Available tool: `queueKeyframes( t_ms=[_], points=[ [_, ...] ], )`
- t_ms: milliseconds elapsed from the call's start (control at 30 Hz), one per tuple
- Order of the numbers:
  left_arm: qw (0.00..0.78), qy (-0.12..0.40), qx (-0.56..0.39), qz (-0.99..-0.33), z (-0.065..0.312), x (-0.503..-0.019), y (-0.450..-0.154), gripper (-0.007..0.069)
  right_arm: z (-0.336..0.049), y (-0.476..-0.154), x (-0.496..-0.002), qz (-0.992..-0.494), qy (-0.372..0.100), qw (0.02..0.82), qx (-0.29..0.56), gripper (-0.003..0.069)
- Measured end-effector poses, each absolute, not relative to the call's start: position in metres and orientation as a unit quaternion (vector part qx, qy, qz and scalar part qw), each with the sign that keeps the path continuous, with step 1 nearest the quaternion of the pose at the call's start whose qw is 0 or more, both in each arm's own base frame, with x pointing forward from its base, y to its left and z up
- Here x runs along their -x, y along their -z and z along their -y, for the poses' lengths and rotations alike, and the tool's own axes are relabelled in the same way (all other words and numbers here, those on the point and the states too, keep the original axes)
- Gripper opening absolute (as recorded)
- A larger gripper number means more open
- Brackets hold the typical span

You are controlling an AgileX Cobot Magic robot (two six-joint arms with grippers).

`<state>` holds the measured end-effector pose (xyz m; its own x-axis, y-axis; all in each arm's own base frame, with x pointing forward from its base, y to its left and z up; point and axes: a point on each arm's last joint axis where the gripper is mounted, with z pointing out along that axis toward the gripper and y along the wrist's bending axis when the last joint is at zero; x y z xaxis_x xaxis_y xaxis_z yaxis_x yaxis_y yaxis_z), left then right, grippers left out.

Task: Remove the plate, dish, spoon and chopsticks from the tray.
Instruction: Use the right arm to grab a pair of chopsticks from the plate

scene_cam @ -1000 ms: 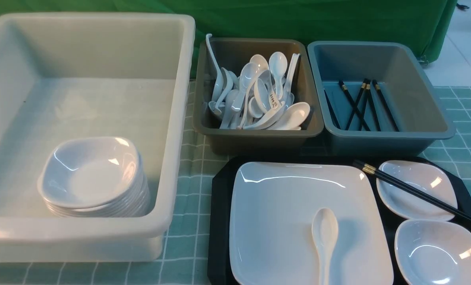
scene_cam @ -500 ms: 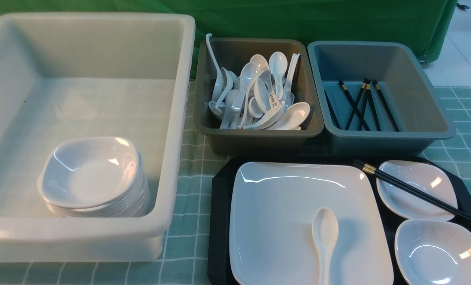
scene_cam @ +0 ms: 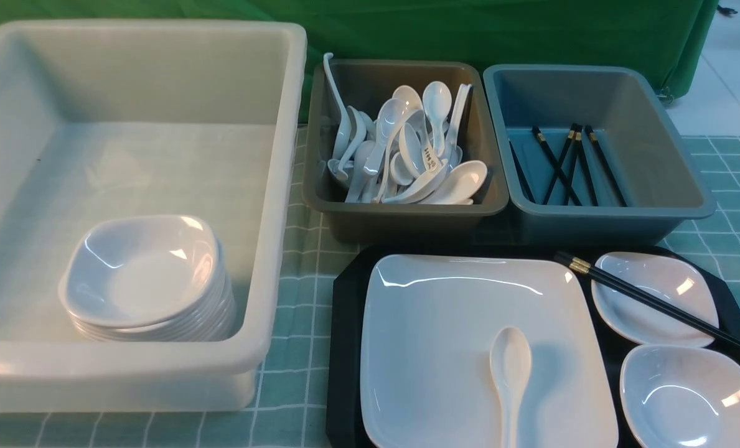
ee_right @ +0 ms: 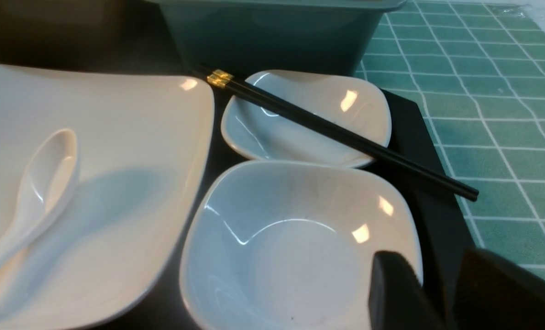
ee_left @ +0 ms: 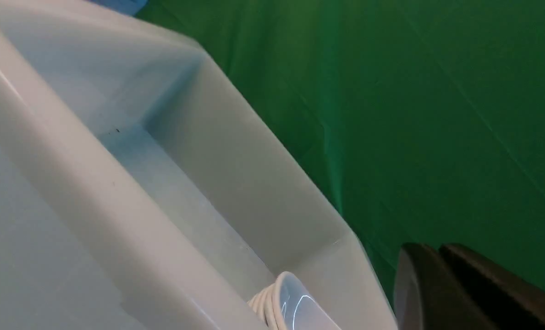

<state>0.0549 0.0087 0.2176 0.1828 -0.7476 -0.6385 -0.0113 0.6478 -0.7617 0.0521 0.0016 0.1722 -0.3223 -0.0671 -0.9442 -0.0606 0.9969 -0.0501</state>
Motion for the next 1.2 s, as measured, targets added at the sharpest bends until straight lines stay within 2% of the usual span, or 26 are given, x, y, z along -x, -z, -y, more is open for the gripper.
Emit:
queueKeyframes(
  t_ms=[67,100,200,333,367,433,600,733,800,833,867,900,967,1033,1067,1133,1200],
  points=[
    [0.681,0.266,0.276,-0.624,0.001,-0.052,-0.234,0.0018,-0.002,-0.172,-0.052,-0.813,0.003,0.581,0.039,0.0242],
    [0.685,0.265,0.267,-0.625,0.002,-0.051,-0.24,0.0018,-0.002,-0.172,-0.052,-0.813,0.003,0.581,0.039,0.0242],
    [0.675,0.215,0.117,-0.696,0.017,-0.05,-0.283,0.0018,-0.002,-0.172,-0.052,-0.813,0.003,0.581,0.039,0.0242],
    [0.633,0.228,-0.038,-0.738,0.034,-0.065,-0.319,0.0018,-0.002,-0.172,-0.052,-0.813,0.003,0.581,0.039,0.0242],
    [0.627,0.232,-0.041,-0.743,0.035,-0.066,-0.318,0.0018,-0.002,-0.172,-0.052,-0.813,0.003,0.581,0.039,0.0242],
    [0.583,0.248,-0.107,-0.766,0.047,-0.082,-0.328,0.0018,-0.002,-0.172,-0.052,-0.813,0.003,0.581,0.039,0.0242],
    [0.503,0.26,-0.178,-0.804,0.069,-0.113,-0.322,0.0018,-0.002,-0.176,-0.053,-0.8,-0.001,0.599,0.036,0.0242],
    [0.473,0.264,-0.201,-0.816,0.078,-0.124,-0.313,0.0018,-0.003,-0.185,-0.055,-0.77,-0.057,0.636,-0.023,0.0242],
    [0.469,0.261,-0.211,-0.817,0.08,-0.126,-0.312,0.0018,-0.003,-0.193,-0.057,-0.738,-0.1,0.665,-0.064,0.0242],
    [0.469,0.26,-0.212,-0.817,0.08,-0.126,-0.312,0.0018,-0.004,-0.194,-0.057,-0.735,-0.105,0.666,-0.069,0.0242],
    [0.471,0.257,-0.218,-0.815,0.08,-0.126,-0.312,0.0018,-0.004,-0.199,-0.057,-0.711,-0.135,0.684,-0.093,0.0242],
    [0.472,0.256,-0.219,-0.815,0.08,-0.126,-0.312,0.0018,-0.004,-0.2,-0.057,-0.708,-0.135,0.686,-0.093,0.0242],
    [0.474,0.251,-0.227,-0.813,0.08,-0.126,-0.312,0.0018,-0.004,-0.204,-0.057,-0.689,-0.183,0.688,-0.136,0.0237],
    [0.475,0.251,-0.229,-0.812,0.08,-0.126,-0.312,0.0018,-0.004,-0.212,-0.057,-0.708,-0.197,0.659,-0.158,0.0211],
    [0.476,0.253,-0.228,-0.811,0.08,-0.126,-0.312,0.0018,-0.005,-0.219,-0.057,-0.732,-0.19,0.636,-0.152,0.0191],
    [0.476,0.252,-0.23,-0.811,0.081,-0.127,-0.312,0.0018,-0.007,-0.236,-0.06,-0.771,-0.166,0.604,-0.115,0.0161],
    [0.478,0.248,-0.237,-0.809,0.081,-0.127,-0.312,0.0018,-0.013,-0.264,-0.073,-0.826,-0.127,0.548,-0.037,0.0148]
  ],
)
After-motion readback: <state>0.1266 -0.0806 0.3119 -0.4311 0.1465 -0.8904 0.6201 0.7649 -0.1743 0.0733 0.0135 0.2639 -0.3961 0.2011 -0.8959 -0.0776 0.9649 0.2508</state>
